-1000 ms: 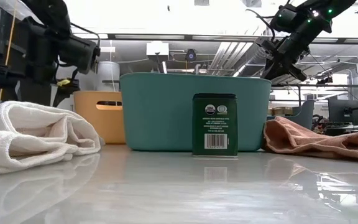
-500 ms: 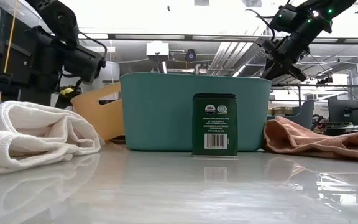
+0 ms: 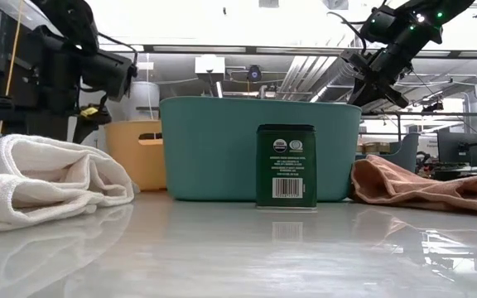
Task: Sort spices by type
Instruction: Put the top red seasoning can into the yellow bin
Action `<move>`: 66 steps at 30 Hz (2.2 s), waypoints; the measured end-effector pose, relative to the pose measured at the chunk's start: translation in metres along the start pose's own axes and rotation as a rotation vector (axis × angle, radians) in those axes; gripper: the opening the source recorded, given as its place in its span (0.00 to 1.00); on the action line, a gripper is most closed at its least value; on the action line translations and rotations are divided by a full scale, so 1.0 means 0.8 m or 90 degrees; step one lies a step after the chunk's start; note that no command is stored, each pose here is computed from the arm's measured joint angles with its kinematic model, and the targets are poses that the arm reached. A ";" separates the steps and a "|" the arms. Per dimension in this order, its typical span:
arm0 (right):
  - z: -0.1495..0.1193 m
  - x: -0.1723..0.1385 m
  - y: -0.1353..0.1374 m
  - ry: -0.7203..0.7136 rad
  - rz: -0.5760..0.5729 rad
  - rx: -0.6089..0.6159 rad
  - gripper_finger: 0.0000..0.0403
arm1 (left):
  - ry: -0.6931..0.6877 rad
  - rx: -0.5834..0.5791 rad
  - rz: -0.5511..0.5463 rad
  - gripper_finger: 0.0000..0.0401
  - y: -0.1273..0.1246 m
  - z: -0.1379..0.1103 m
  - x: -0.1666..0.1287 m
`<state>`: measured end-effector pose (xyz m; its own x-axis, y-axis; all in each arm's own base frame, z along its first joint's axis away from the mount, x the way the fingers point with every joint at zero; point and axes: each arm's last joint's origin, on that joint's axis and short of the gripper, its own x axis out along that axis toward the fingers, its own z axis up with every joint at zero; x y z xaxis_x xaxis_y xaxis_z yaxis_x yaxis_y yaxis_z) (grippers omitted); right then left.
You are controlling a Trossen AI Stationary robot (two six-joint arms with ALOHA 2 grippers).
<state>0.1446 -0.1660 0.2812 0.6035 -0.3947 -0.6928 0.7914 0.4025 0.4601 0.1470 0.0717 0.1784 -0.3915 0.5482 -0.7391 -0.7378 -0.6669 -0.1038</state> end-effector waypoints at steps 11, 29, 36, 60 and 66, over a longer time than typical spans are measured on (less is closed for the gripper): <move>0.000 0.000 0.000 0.001 0.001 0.005 0.00 | 0.022 -0.044 -0.006 0.85 0.006 0.020 -0.003; -0.002 0.000 0.000 0.013 0.009 -0.014 0.00 | 0.108 -0.008 -0.013 0.85 -0.003 0.046 0.009; -0.002 0.000 0.000 0.017 0.007 -0.019 0.00 | 0.123 0.052 -0.008 0.85 -0.004 0.049 0.013; -0.002 0.000 0.000 0.018 0.010 -0.019 0.00 | 0.151 0.104 0.023 0.84 -0.017 0.038 0.028; -0.003 0.000 0.000 0.018 0.010 -0.019 0.00 | 0.149 0.101 0.025 0.75 -0.017 0.038 0.028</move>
<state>0.1442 -0.1644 0.2801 0.6121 -0.3646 -0.7017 0.7786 0.4331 0.4541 0.1314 0.1085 0.1834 -0.2976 0.3801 -0.8757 -0.8085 -0.5882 0.0195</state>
